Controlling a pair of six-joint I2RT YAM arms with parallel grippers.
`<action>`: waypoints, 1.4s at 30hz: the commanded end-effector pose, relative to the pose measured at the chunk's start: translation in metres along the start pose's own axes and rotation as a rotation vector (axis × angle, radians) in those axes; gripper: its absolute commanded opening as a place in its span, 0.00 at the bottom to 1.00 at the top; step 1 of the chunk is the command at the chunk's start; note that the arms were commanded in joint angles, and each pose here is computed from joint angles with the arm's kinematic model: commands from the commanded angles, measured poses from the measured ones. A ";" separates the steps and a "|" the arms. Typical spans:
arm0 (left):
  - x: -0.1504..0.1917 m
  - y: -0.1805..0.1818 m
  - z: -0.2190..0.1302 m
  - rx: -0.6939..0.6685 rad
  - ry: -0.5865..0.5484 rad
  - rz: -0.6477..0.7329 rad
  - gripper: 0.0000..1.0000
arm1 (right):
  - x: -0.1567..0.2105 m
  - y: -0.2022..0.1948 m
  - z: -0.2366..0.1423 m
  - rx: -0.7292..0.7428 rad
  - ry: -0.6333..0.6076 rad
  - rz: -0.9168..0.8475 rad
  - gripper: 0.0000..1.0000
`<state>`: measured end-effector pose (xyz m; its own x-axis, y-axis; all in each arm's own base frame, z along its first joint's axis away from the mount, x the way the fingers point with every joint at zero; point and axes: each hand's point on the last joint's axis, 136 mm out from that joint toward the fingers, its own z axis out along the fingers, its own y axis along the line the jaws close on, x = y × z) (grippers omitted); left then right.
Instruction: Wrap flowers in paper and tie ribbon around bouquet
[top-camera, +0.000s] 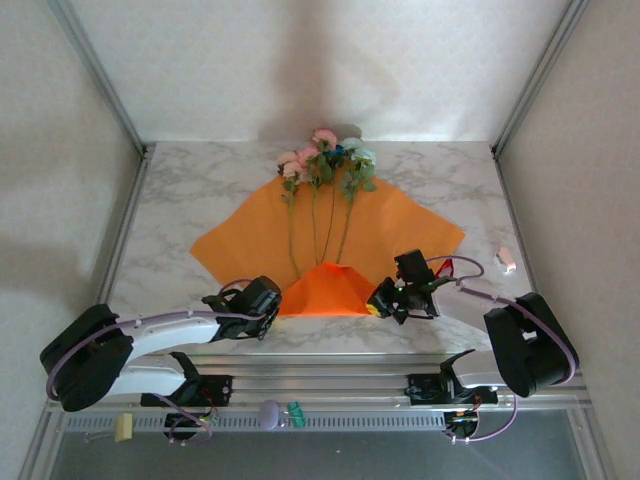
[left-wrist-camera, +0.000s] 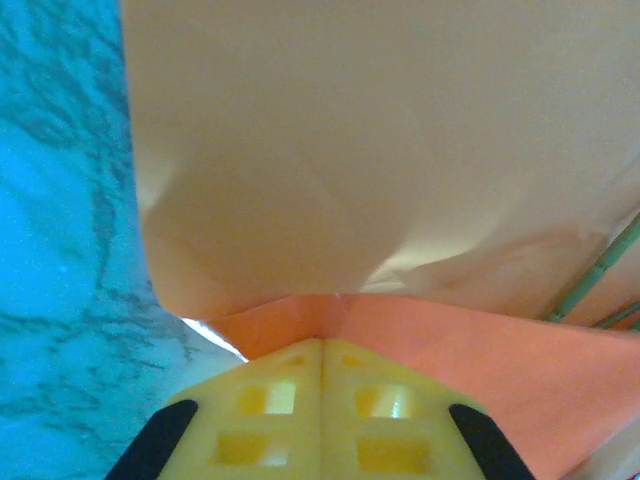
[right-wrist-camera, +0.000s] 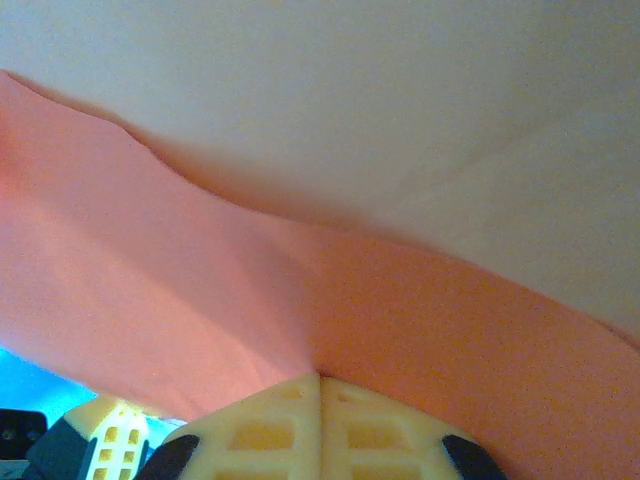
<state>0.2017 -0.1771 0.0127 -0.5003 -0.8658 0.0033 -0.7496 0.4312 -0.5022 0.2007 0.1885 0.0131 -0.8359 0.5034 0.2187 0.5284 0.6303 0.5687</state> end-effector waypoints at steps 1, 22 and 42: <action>-0.010 0.022 0.003 -0.088 -0.040 0.003 0.00 | 0.002 -0.060 0.005 0.207 -0.025 0.090 0.00; -0.161 0.012 -0.073 -0.201 -0.295 0.063 0.55 | -0.006 -0.017 -0.011 0.131 -0.049 -0.020 0.01; -0.257 -0.033 -0.002 -0.080 -0.096 0.273 0.71 | 0.073 0.104 -0.028 0.006 0.123 -0.623 0.18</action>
<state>0.3323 0.0339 0.0264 -0.6011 -0.7803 -0.1725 -0.6971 0.6175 -0.3644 0.1962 0.2570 0.1078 -0.9969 0.0538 -0.0568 0.0084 0.7955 0.6058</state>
